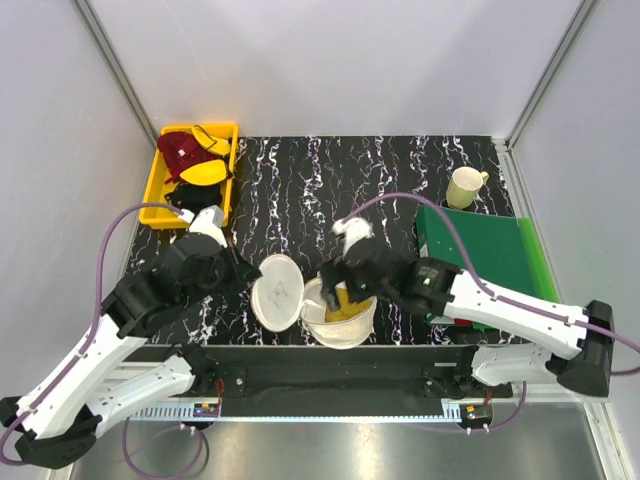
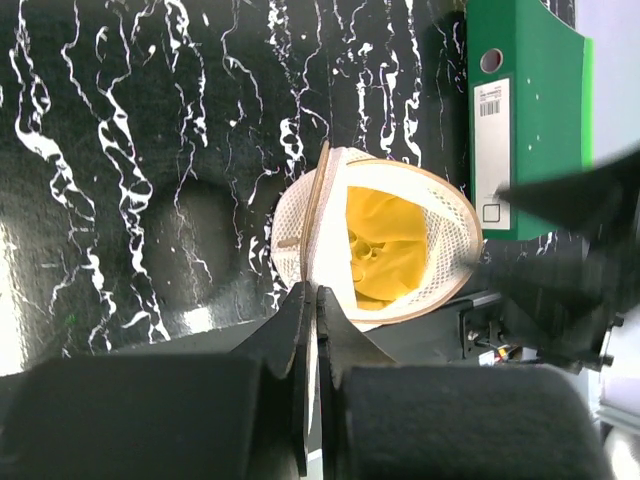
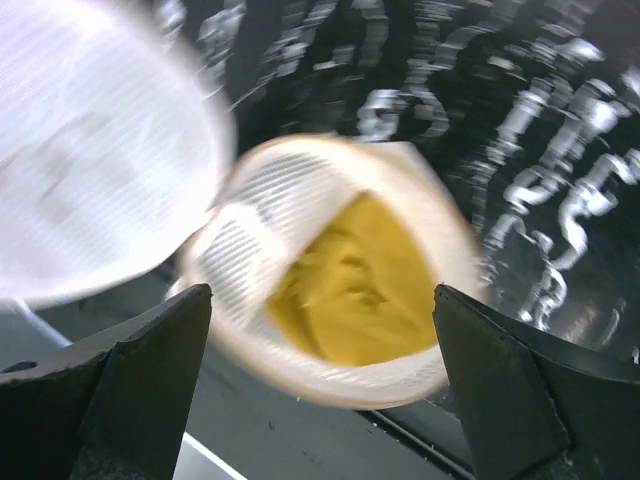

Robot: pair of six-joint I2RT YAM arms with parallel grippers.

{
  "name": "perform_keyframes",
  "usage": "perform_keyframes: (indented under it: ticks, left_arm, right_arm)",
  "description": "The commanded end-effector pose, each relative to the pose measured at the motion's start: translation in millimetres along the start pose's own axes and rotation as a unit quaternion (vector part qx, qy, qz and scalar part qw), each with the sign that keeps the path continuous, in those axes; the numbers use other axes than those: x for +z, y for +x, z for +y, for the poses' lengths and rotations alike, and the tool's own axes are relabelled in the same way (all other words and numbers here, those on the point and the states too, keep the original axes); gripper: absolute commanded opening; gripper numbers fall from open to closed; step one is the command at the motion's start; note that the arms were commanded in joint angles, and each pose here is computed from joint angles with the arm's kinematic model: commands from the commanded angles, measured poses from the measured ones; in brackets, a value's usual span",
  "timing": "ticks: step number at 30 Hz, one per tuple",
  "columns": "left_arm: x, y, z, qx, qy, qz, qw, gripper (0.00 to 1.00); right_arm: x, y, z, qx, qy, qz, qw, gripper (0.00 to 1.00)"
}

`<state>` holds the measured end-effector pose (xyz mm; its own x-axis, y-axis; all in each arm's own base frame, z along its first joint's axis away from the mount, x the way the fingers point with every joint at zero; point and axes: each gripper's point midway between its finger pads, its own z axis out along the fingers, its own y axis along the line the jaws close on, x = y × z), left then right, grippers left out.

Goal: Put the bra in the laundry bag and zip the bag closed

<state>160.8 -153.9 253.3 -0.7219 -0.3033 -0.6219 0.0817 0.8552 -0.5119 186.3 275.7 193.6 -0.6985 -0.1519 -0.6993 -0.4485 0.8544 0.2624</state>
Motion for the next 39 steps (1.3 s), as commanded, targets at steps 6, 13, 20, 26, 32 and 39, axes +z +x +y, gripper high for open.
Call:
perform_keyframes:
  ticks: [6,13,20,26,32,39]
  left_arm:
    - [-2,-11,-3,-0.062,-0.005,-0.029,0.998,0.00]
    - [-7,-12,-7,-0.078,0.006,-0.030,0.997,0.00]
    - [-11,-12,-19,-0.059,0.034,-0.016,0.998,0.00]
    - [-21,-25,-30,0.008,0.067,-0.038,0.997,0.69]
    - [-12,-28,-50,0.099,0.111,-0.034,0.988,0.99]
    - [47,29,-65,0.146,0.173,0.083,0.971,0.99]
  right_arm:
    - [1,11,125,-0.205,-0.076,-0.142,0.965,1.00]
    - [14,28,198,-0.279,-0.107,-0.219,0.929,1.00]
    - [37,4,145,-0.193,0.145,-0.291,0.926,0.77]
    - [23,28,116,-0.066,0.067,-0.260,0.961,0.06]
    - [2,63,85,0.086,-0.009,-0.173,0.981,0.00]
    - [-25,102,56,0.263,-0.097,-0.085,0.956,0.00]
